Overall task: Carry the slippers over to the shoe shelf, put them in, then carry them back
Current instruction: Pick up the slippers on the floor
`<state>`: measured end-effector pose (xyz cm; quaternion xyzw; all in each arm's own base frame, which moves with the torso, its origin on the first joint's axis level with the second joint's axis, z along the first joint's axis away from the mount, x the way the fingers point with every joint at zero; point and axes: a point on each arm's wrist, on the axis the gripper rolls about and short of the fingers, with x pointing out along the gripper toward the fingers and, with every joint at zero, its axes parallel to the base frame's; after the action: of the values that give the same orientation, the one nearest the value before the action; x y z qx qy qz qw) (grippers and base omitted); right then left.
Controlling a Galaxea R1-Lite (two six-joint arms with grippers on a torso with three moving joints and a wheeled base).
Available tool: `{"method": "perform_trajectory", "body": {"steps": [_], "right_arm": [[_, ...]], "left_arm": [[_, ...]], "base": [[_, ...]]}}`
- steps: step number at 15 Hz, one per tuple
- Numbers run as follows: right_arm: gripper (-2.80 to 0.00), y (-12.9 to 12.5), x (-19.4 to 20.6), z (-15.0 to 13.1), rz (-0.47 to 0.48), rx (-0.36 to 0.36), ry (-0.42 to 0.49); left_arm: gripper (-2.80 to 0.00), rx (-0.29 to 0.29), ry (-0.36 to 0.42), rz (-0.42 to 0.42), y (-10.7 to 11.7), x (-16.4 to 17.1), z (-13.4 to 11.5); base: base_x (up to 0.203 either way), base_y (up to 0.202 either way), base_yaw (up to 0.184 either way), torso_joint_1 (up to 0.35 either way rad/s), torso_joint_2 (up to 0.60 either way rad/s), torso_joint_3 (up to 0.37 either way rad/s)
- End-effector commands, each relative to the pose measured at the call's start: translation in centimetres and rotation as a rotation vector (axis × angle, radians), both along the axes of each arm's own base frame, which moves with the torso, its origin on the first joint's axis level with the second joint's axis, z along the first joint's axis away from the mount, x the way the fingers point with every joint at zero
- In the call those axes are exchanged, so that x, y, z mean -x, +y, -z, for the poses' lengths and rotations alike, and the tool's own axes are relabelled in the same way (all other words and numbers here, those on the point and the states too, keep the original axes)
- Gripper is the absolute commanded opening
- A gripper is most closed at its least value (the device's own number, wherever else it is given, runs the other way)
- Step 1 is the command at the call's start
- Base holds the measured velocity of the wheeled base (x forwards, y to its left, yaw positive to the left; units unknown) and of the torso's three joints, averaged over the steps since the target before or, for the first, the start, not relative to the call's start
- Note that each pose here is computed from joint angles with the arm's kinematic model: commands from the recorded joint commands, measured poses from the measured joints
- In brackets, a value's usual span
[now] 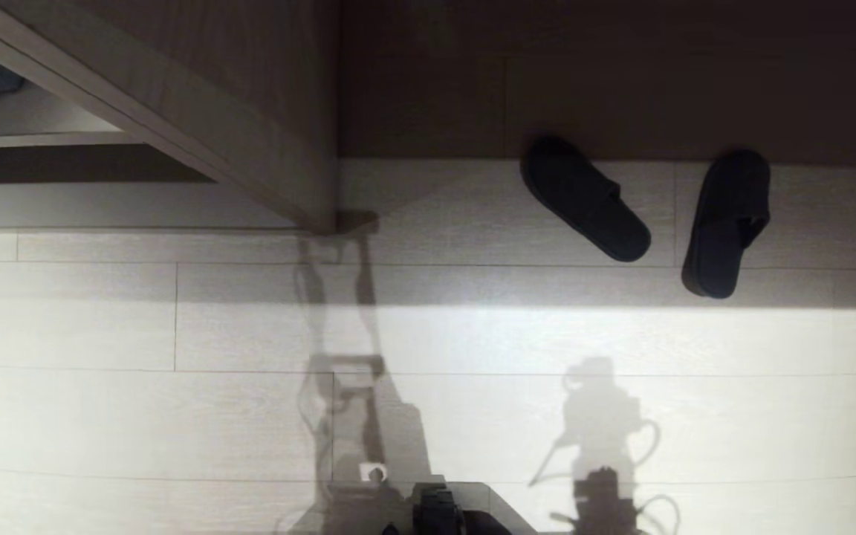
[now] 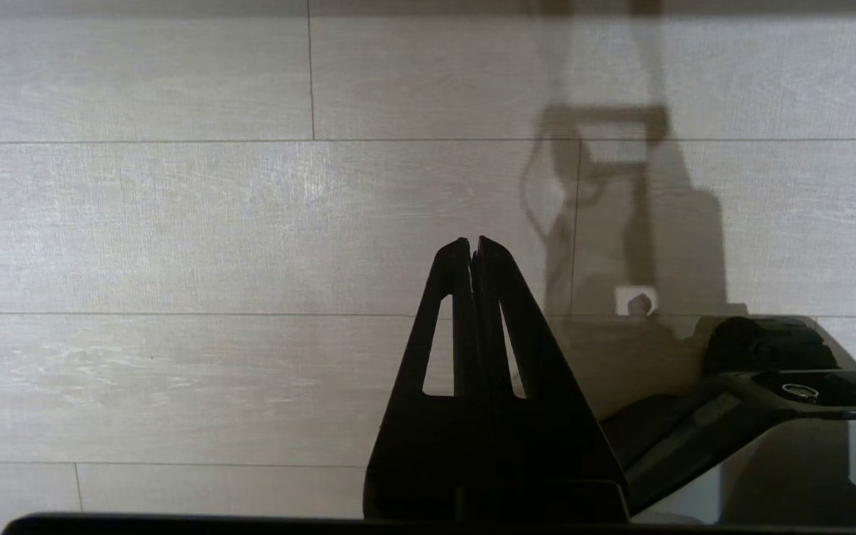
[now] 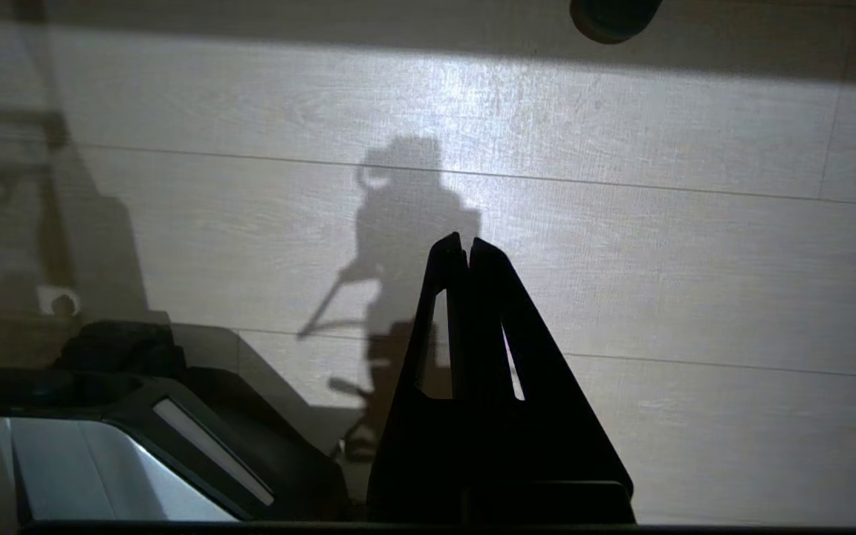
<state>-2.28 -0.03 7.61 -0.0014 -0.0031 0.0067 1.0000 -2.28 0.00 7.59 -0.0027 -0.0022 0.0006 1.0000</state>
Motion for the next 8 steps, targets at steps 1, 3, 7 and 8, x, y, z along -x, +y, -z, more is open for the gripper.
{"method": "perform_trajectory", "body": {"steps": [1, 3, 7, 8], "right_arm": [[-2.80, 0.00, -0.01, 0.04, 0.000, 0.000, 0.002], [-2.80, 0.00, -0.01, 0.04, 0.000, 0.000, 0.002], [-2.80, 0.00, -0.01, 0.04, -0.001, 0.000, 0.002], [-2.80, 0.00, -0.01, 0.04, 0.000, 0.000, 0.002]], "left_arm": [[-2.80, 0.001, 0.000, 0.000, 0.00, 0.00, 0.00], [-2.80, 0.001, 0.000, 0.000, 0.00, 0.00, 0.00], [-2.80, 0.001, 0.000, 0.000, 0.00, 0.00, 0.00], [-2.80, 0.001, 0.000, 0.000, 0.00, 0.00, 0.00]], "base": [[0.000, 0.000, 0.000, -0.002, 0.00, -0.188], [0.000, 0.000, 0.000, 0.005, 0.00, -0.196], [0.000, 0.000, 0.000, 0.000, 0.00, -0.196], [0.000, 0.000, 0.000, 0.001, 0.00, -0.198]]}}
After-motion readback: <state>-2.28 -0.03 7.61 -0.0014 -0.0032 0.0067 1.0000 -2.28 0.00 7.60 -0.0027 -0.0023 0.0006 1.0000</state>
